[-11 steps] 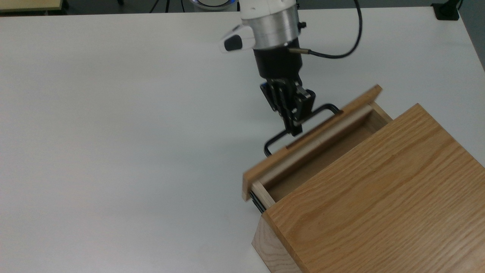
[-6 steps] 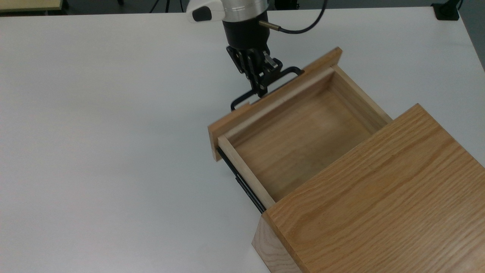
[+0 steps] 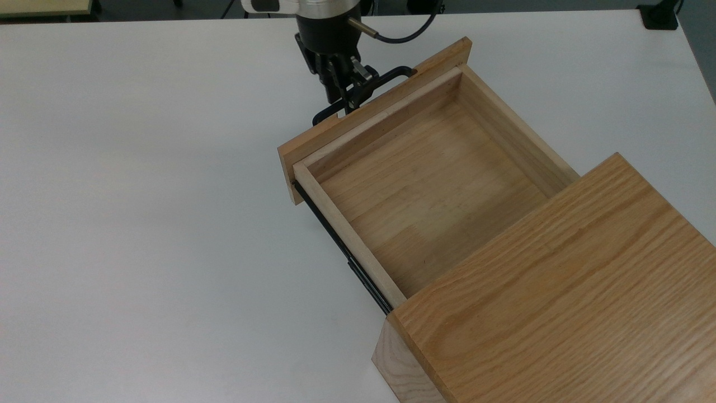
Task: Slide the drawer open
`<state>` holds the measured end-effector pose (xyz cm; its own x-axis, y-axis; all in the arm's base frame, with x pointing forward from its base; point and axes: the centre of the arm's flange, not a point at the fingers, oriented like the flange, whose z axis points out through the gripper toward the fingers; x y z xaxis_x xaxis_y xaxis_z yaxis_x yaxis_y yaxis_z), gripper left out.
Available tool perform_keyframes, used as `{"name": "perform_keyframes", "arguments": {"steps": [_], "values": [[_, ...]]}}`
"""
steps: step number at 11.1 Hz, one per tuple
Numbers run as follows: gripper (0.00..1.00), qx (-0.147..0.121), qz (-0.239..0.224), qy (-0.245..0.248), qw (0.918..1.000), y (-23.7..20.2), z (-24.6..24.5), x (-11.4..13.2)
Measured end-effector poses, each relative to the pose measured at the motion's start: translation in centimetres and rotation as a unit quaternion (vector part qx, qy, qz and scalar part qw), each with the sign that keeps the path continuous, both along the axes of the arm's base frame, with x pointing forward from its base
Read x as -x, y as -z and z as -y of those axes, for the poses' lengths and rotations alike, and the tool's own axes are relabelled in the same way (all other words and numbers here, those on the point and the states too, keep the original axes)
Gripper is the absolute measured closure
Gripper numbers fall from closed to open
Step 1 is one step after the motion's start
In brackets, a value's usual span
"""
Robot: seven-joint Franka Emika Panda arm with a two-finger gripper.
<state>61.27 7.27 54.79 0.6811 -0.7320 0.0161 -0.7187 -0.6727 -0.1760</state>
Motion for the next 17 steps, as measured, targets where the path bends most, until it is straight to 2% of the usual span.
{"name": "perform_keyframes", "arguments": {"steps": [1, 3, 4, 7, 8, 9, 10, 11, 12, 13, 14, 15, 16, 17], "values": [[0.41, 0.000, 0.001, 0.006, 1.0000, -0.1, 0.8, 0.0], [0.09, 0.002, 0.019, 0.023, 0.9996, -2.2, 2.9, 0.3], [0.00, 0.003, 0.033, 0.031, 0.9990, -4.1, 4.1, 0.8], [0.00, -0.007, 0.051, 0.040, 0.9979, -9.8, 6.2, 3.0], [0.00, 0.000, 0.046, 0.016, 0.9988, -11.0, 6.8, 4.1], [0.00, 0.012, 0.034, -0.038, 0.9986, -11.5, 7.1, 5.1], [0.00, 0.021, 0.023, -0.096, 0.9949, -11.5, 7.0, 5.8], [0.00, 0.034, 0.020, -0.151, 0.9878, -11.2, 6.6, 6.0], [0.00, 0.063, 0.016, -0.215, 0.9745, -10.8, 6.2, 6.0], [0.00, 0.087, 0.011, -0.284, 0.9549, -10.2, 6.0, 6.0], [0.00, 0.099, 0.008, -0.343, 0.9340, -9.7, 6.1, 5.9], [0.00, 0.103, 0.008, -0.375, 0.9213, -9.6, 6.4, 5.9], [0.00, 0.104, 0.008, -0.390, 0.9151, -9.5, 6.6, 5.9], [0.00, 0.103, 0.005, -0.394, 0.9132, -9.4, 6.6, 5.9]]}}
